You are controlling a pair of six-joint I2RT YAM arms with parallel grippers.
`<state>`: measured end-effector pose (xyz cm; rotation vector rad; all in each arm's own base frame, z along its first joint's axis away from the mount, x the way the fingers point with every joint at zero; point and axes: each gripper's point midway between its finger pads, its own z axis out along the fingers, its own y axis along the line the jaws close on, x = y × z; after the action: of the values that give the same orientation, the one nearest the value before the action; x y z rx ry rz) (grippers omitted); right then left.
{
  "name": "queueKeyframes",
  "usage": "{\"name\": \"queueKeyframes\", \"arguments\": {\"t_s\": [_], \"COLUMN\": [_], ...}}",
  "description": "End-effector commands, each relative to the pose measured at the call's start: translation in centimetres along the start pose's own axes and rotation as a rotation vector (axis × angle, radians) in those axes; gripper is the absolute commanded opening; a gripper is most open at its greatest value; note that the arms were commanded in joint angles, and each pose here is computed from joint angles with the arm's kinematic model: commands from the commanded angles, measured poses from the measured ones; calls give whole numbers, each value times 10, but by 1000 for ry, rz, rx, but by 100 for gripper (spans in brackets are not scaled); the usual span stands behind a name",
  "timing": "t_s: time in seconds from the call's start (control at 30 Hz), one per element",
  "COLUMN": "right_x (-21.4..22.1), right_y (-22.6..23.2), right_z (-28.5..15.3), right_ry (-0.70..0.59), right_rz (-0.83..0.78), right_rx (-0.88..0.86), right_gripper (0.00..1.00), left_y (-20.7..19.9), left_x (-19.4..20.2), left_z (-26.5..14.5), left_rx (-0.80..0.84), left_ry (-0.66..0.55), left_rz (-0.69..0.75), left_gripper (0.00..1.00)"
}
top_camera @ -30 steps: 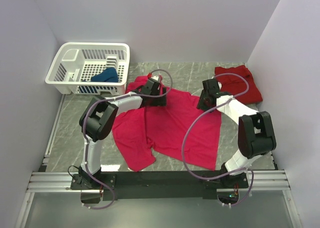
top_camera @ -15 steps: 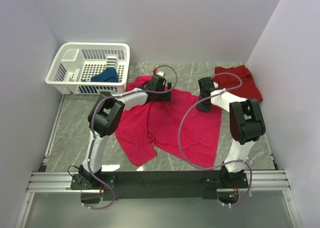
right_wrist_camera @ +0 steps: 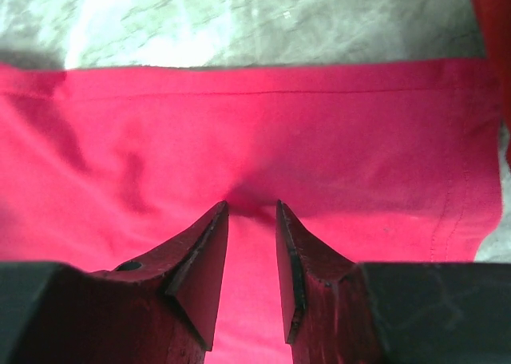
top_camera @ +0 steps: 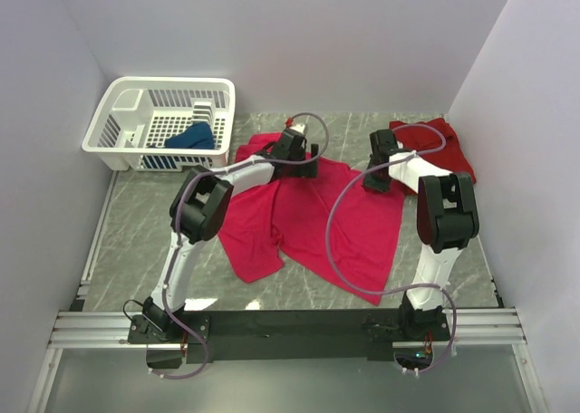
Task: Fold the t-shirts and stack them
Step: Flatten the tshirt out
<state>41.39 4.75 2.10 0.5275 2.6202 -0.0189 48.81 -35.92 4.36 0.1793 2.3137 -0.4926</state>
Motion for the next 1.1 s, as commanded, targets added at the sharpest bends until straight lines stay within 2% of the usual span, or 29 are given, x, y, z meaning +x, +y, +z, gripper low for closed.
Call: {"name": "queueKeyframes", "arguments": {"t_s": [0.0, 0.03, 0.1, 0.13, 0.17, 0.2, 0.23, 0.3, 0.37, 0.43, 0.53, 0.73, 1.07], "right_x": [-22, -32, -23, -31, -28, -13, -13, 6, 19, 25, 39, 56, 74], "right_y": [15, 19, 22, 28, 29, 26, 31, 30, 26, 26, 24, 18, 7], "right_z": [-27, -43, -55, -74, -82, -82, -99, -104, -114, -128, -138, -158, -165], "right_ry": [-75, -123, -125, -176, -185, -167, -200, -190, -203, -232, -242, -272, -276], "right_rz": [-23, -23, -26, -20, -20, -27, -28, -45, -48, -47, -48, -59, -63], "right_rx": [-88, -124, -173, -220, -243, -247, -292, -312, -332, -365, -399, -429, -423], "right_gripper": [38, 39, 40, 40, 40, 40, 41, 41, 41, 41, 41, 41, 41], "left_y": [-11, -14, -2, -12, 8, 18, 32, 45, 66, 76, 85, 102, 95], "left_x": [-41, -53, -60, -78, -41, -31, 2, 37, 84, 113, 143, 172, 214], "left_z": [-50, -81, -115, -156, -160, -173, -191, -207, -228, -245, -262, -279, -272], "left_rx": [7, 11, -60, -41, -101, -145, -177, -210, -271, -288, -290, -336, -281], "left_ry": [-131, -181, -254, -338, -291, -306, -266, -227, -167, -146, -120, -99, 17], "left_rz": [8, 1, -42, -68, -75, -133, -147, -224, -241, -304, -378, -470, -540], "left_gripper": [97, 97, 97, 97, 97, 97, 97, 97, 97, 97, 97, 97, 97]}}
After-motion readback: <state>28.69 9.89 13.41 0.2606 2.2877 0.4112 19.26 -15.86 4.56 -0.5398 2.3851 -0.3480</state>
